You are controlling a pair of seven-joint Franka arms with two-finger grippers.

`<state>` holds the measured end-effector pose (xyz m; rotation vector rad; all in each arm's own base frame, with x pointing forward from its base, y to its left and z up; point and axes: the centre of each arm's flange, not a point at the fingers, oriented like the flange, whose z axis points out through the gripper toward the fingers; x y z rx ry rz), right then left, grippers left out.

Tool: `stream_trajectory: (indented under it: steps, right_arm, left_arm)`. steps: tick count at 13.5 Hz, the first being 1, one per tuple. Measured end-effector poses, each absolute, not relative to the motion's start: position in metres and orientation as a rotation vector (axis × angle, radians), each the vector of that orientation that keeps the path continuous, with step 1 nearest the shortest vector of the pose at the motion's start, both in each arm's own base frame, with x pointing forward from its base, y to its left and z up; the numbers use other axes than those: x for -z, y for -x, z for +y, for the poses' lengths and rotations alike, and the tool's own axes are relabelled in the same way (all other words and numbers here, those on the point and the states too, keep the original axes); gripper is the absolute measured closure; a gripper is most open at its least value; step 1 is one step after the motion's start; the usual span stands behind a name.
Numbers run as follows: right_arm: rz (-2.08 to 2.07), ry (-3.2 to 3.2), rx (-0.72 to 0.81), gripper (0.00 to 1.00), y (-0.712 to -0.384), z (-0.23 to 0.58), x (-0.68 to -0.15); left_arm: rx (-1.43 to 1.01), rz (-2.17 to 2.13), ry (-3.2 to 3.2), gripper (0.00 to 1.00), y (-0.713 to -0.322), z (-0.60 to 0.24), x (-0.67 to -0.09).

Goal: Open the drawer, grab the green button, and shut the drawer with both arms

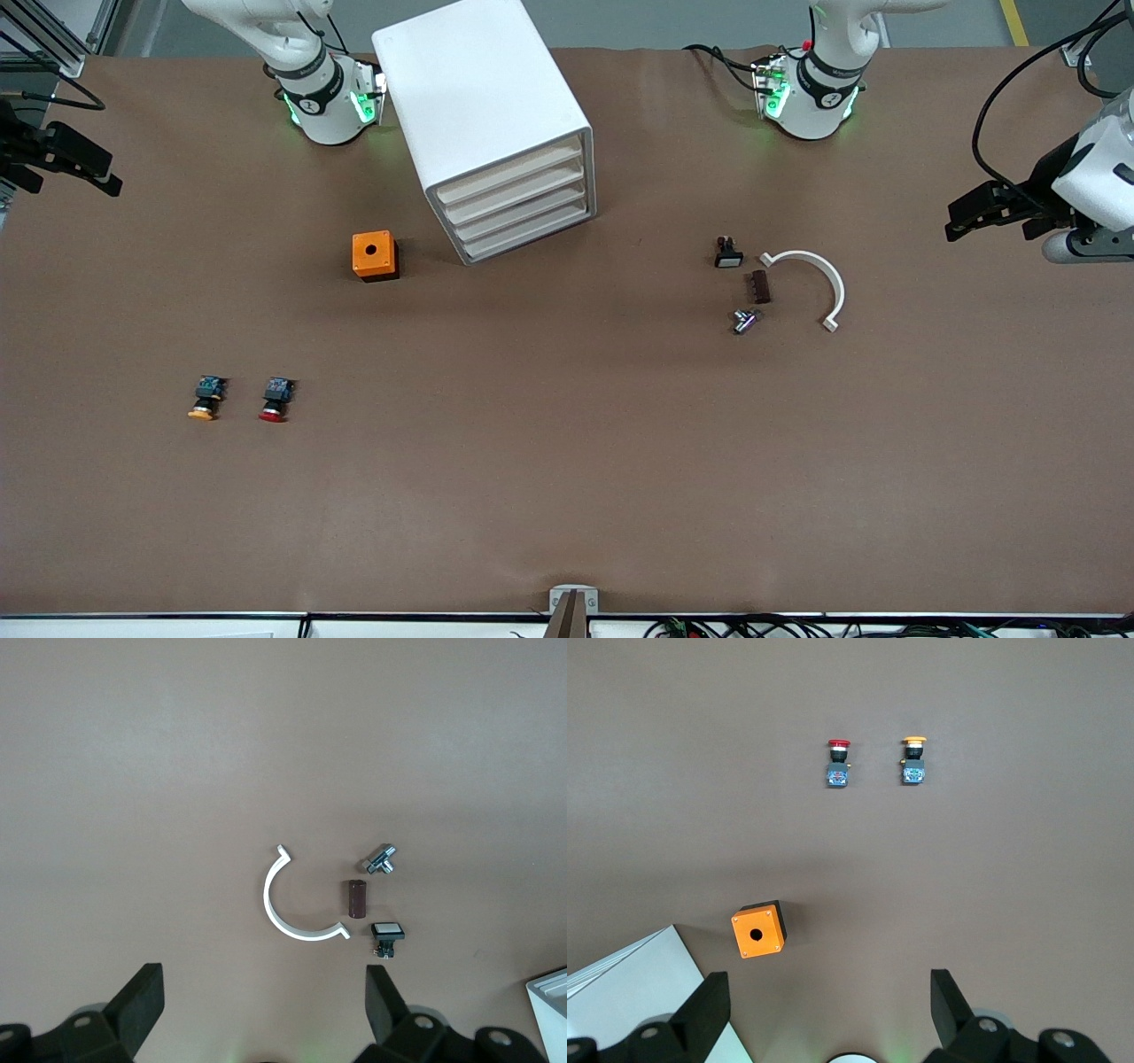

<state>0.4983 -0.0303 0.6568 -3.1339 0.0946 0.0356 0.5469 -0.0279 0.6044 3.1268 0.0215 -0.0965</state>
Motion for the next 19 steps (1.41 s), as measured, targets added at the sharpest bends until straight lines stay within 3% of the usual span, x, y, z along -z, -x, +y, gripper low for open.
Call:
stream_trajectory:
  steps: [9, 19]
  right_arm:
    - [0.096, 3.134, -0.041, 0.00, -0.497, -0.030, -0.654]
    - [0.097, 3.134, -0.041, 0.00, -0.497, -0.030, -0.654]
  left_arm:
    - [0.150, 0.024, -3.126, 0.00, -0.551, -0.027, -0.588]
    - [0.337, 0.038, -3.113, 0.00, -0.616, -0.026, -0.434]
